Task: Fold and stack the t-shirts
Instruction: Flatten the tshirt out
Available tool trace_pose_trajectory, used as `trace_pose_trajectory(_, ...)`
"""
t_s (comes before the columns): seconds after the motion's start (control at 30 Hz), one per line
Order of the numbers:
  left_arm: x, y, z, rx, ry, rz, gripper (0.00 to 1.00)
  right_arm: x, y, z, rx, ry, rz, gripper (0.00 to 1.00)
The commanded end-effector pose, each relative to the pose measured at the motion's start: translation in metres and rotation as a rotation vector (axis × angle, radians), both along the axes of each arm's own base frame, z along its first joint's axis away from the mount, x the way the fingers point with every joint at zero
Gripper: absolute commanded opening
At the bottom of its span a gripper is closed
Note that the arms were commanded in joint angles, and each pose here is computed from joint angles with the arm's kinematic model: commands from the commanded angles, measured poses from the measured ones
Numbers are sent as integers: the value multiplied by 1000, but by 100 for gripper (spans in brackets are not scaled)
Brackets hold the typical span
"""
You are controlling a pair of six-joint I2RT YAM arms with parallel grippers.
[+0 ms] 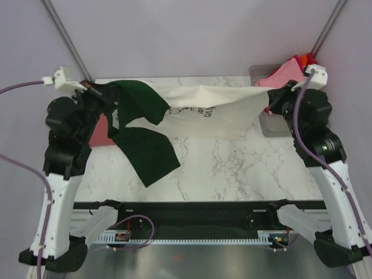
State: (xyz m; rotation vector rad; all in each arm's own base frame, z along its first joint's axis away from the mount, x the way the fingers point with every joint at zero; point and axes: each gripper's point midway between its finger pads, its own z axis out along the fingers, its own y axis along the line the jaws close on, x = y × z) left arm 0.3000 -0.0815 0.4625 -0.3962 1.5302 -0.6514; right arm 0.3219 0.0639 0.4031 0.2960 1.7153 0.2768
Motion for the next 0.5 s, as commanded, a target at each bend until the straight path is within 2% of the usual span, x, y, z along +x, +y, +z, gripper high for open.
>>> trace_pose_trajectory(0.0,-78,10,75,-22,-238,-39,2,-57,-2,78,62,-234,88,0)
trace_pose_trajectory(0.13,-138,22,98,-51,-330,-44,2,-118,-13,107,73,-329,130,0)
trace_pose_trajectory(0.33,-219,39,135,-96,-469,-42,2,-186,-40,153,94,-465,92,0)
trace_pose_trajectory(0.47,-232,42,147,-127,-497,-48,2,-205,-49,173,109,-508,72,0)
